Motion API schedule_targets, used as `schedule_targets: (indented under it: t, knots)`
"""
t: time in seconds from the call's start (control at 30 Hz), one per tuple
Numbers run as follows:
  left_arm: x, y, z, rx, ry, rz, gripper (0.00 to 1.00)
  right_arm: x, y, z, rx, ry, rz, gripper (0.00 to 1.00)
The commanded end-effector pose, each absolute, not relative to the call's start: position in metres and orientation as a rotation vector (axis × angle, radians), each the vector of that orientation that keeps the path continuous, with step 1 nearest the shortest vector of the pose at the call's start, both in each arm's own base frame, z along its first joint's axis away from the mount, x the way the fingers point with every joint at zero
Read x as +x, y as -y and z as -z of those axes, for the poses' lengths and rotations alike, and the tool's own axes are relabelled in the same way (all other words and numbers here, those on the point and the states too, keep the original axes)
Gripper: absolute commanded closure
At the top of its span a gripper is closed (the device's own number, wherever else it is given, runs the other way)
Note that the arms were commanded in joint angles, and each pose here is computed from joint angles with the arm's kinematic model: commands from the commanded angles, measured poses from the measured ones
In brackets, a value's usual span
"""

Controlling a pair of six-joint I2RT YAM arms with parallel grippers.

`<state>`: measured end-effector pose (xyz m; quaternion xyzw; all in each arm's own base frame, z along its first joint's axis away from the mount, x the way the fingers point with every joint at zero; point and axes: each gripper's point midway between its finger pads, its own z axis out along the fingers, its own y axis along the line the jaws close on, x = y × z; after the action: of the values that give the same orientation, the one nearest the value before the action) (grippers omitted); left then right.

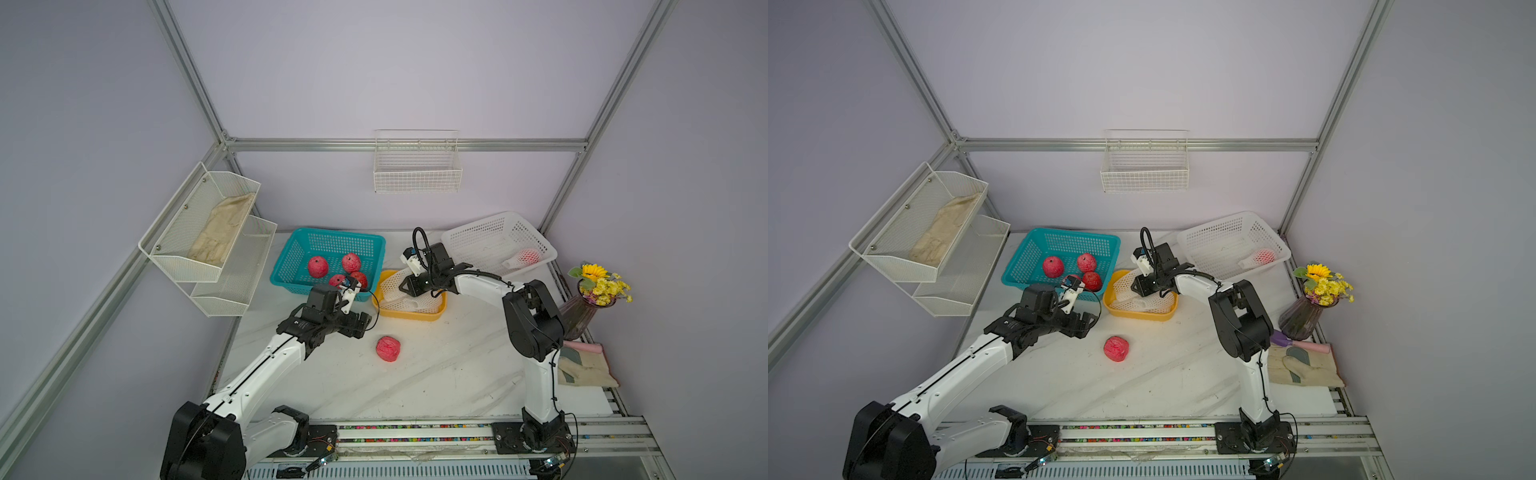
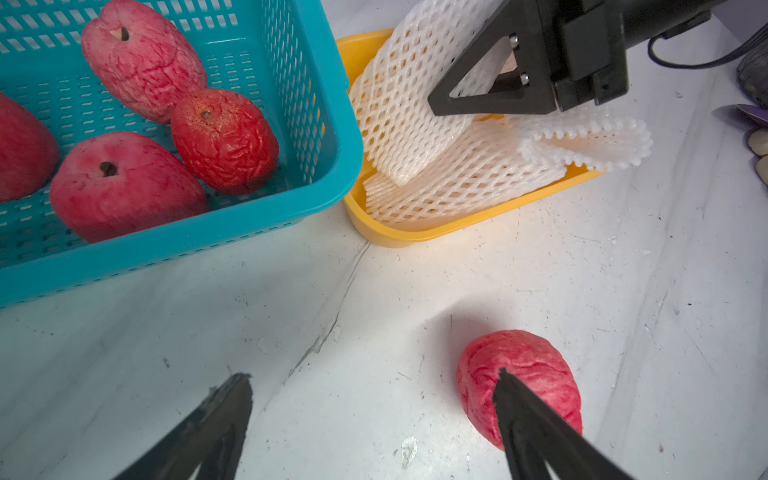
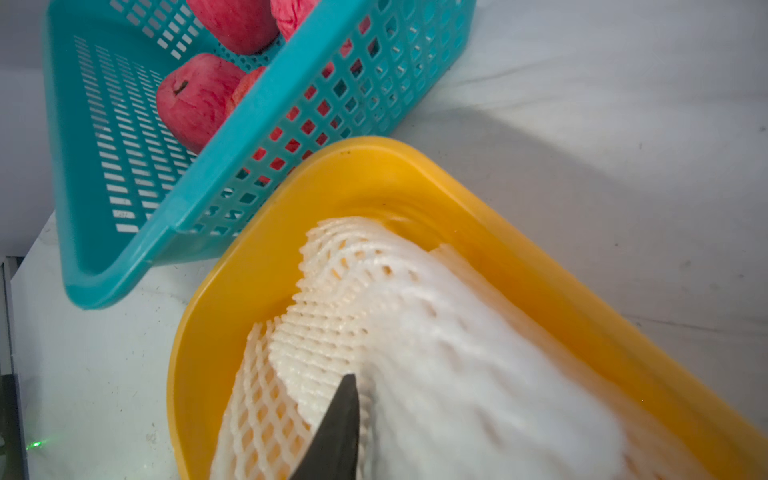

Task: Remove foam nets from apples
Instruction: Place the foam net into the storage box.

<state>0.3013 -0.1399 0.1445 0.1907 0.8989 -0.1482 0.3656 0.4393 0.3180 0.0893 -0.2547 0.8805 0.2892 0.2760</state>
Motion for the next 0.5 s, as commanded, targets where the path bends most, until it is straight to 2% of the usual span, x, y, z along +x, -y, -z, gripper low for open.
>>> schedule_targets:
  t: [0.0,0.07,0.2,0.47]
  knots:
    - [0.306,0.143,-0.166,0.491,-2.248,0.405,0.08,0.450,-0.322,-0.096,-0.656,-2.350,-0.742,0.59]
    - [0.306,0.143,-0.166,0.492,-2.248,0.407,0.08,0.451,-0.322,-0.102,-0.657,-2.331,-0.733,0.48]
    - [0.306,0.145,-0.167,0.495,-2.245,0.414,0.08,0.452,-0.322,-0.115,-0.659,-2.300,-0.703,0.33]
    - [0.305,0.144,-0.171,0.504,-2.238,0.409,0.08,0.453,-0.317,-0.140,-0.655,-2.250,-0.659,0.23]
